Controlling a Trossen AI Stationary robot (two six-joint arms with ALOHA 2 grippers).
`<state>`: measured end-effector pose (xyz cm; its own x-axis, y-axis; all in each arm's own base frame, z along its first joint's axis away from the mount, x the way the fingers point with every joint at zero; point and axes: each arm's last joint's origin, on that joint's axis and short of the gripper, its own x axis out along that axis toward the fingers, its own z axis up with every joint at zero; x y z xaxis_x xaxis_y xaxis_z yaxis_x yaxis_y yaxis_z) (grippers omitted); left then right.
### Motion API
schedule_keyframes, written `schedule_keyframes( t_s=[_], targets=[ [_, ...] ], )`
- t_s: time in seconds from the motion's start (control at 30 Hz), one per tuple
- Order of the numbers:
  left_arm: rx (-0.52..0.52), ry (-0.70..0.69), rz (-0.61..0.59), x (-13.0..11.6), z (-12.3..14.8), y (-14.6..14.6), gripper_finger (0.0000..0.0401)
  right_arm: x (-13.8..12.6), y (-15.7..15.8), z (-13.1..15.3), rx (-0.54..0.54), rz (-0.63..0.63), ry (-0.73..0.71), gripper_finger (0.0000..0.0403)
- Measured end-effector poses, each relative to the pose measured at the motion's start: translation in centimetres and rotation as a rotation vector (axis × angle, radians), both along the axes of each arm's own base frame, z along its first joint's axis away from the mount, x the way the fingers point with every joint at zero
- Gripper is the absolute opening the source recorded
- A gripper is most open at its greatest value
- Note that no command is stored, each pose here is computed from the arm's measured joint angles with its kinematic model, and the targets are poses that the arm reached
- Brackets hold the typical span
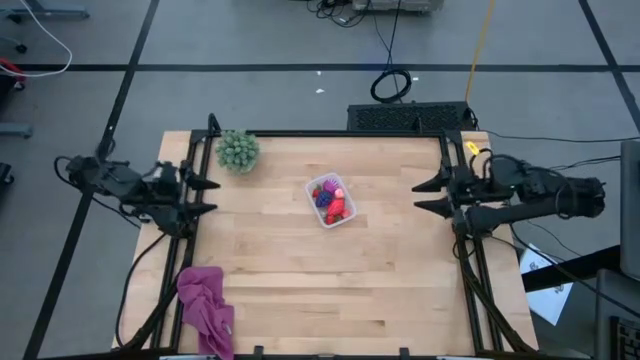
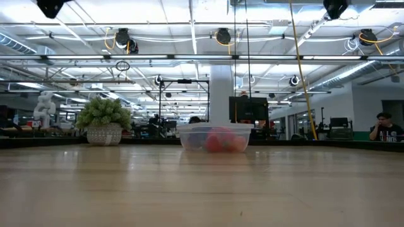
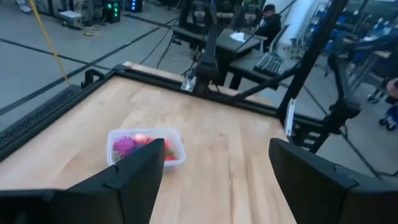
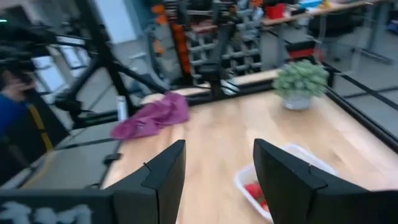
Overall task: Pick and placing Produce into tupperware
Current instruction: Return to Home Position
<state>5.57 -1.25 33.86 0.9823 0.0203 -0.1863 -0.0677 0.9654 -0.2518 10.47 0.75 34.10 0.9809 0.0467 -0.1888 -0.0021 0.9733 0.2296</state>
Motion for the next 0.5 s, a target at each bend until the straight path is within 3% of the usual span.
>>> schedule_keyframes(
  t_s=[0.23,0.5],
  targets=[
    [0.085,-0.011,-0.015,2.0,-3.0,-0.9,0.0294,0.8,-1.4,-1.5,-0.056,-0.115,0.044,0.018],
    [0.068,-0.165,0.076,-1.4,-1.6,0.9,0.0294,-1.1,-1.9,-0.5,-0.113,-0.132,-0.073,0.018]
  ],
)
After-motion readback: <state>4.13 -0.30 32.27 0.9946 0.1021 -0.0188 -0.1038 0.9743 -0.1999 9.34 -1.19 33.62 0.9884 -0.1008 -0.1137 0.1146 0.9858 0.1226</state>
